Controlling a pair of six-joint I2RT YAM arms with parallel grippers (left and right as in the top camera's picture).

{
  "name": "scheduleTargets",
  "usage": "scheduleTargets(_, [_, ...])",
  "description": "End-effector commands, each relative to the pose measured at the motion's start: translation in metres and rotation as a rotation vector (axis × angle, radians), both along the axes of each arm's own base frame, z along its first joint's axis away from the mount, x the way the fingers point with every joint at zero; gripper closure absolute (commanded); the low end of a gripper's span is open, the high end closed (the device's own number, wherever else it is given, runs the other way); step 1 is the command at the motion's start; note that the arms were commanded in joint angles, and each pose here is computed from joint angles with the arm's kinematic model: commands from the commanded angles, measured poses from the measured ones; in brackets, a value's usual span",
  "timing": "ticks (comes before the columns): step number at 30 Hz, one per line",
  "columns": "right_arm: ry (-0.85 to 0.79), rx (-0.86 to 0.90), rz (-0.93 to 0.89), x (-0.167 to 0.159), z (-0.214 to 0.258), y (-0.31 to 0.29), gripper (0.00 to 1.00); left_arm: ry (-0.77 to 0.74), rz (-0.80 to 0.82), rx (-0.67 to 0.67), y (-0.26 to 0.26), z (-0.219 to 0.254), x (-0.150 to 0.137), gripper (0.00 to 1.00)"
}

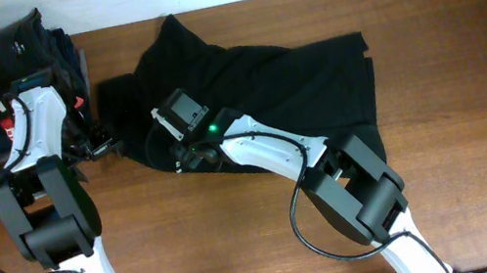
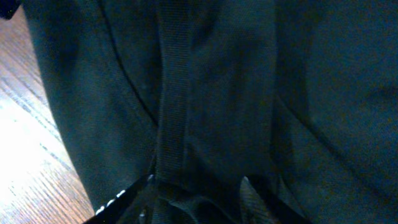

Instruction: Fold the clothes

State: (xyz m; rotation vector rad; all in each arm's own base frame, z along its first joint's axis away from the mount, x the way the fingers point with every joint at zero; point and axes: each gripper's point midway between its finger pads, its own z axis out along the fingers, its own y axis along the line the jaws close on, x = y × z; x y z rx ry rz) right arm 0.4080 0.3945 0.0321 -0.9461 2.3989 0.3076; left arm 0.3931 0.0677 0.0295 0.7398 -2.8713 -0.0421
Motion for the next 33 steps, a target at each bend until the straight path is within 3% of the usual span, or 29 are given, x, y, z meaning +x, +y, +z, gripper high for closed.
scheduleTargets(1, [0.022,0.004,0.016,-0.006,-0.008,0.008,0.50,0.013,0.005,0.009,0.002,-0.004,-0.002,0.14])
scheduleTargets(15, [0.061,0.016,0.027,-0.011,-0.022,0.011,0.50,0.013,0.005,0.009,0.002,-0.004,-0.002,0.14])
scheduleTargets(26, [0.015,0.004,0.000,-0.001,-0.019,0.009,0.95,0.013,0.005,0.009,0.002,-0.004,-0.002,0.14])
scheduleTargets(33, [-0.028,-0.027,-0.035,0.007,-0.016,0.003,0.96,0.013,0.005,0.010,0.002,-0.004,-0.002,0.14])
